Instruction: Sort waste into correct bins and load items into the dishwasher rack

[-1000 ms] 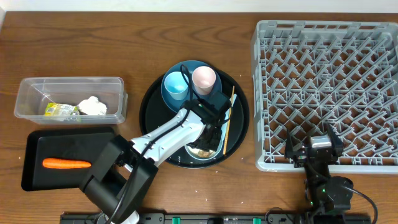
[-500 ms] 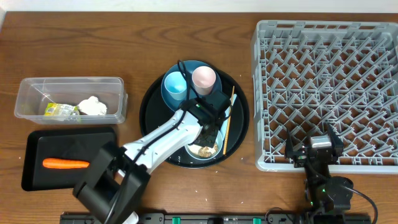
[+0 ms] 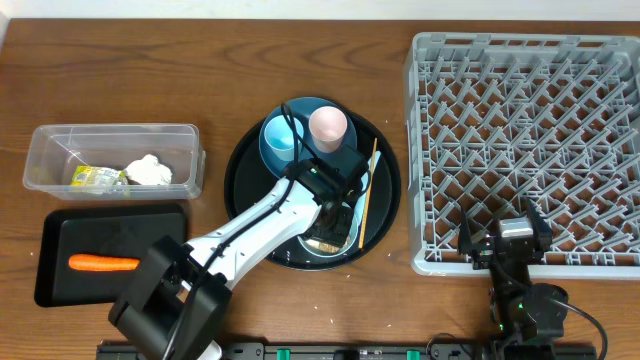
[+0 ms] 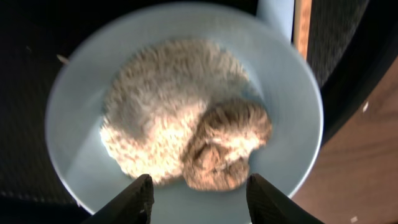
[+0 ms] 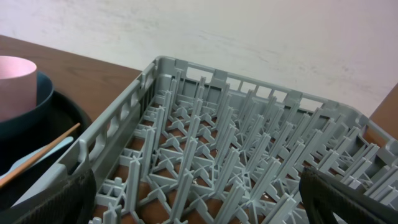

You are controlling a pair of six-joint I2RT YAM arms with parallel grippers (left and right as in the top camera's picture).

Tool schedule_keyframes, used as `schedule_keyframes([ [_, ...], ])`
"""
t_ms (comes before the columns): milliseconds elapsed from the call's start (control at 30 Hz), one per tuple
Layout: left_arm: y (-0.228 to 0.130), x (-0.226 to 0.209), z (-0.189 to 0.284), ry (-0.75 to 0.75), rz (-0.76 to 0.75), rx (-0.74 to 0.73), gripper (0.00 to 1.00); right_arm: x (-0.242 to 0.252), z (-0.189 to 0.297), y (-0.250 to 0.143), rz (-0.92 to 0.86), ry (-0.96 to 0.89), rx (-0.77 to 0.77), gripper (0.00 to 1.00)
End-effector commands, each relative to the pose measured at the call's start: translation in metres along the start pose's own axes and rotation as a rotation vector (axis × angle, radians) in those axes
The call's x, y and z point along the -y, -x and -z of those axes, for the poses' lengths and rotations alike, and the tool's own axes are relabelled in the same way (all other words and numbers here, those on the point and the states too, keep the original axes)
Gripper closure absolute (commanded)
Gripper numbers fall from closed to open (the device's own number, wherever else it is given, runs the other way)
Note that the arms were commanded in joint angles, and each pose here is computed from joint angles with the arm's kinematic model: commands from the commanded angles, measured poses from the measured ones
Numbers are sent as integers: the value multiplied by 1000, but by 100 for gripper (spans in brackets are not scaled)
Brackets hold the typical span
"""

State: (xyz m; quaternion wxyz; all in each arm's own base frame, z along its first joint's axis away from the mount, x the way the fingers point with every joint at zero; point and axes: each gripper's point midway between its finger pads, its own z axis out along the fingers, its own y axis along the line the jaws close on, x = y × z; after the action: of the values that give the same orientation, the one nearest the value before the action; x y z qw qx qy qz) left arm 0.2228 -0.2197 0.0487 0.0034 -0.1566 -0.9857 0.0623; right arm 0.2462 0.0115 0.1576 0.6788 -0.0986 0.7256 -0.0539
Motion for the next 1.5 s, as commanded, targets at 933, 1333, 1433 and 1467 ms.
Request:
schedule_keyframes([
  [933,-9,5,-10,47,-19,5,50,2,0,-1,5,-8,-3,1],
  [1333,-18,1,-25,47,45,-9,50,2,0,-1,5,-8,-3,1],
  [1433,-17,1,-25,44,48,-6,50,2,0,-1,5,-8,-3,1],
  [1467,-17,1,-25,44,52,-6,50,2,0,-1,5,-8,-3,1],
])
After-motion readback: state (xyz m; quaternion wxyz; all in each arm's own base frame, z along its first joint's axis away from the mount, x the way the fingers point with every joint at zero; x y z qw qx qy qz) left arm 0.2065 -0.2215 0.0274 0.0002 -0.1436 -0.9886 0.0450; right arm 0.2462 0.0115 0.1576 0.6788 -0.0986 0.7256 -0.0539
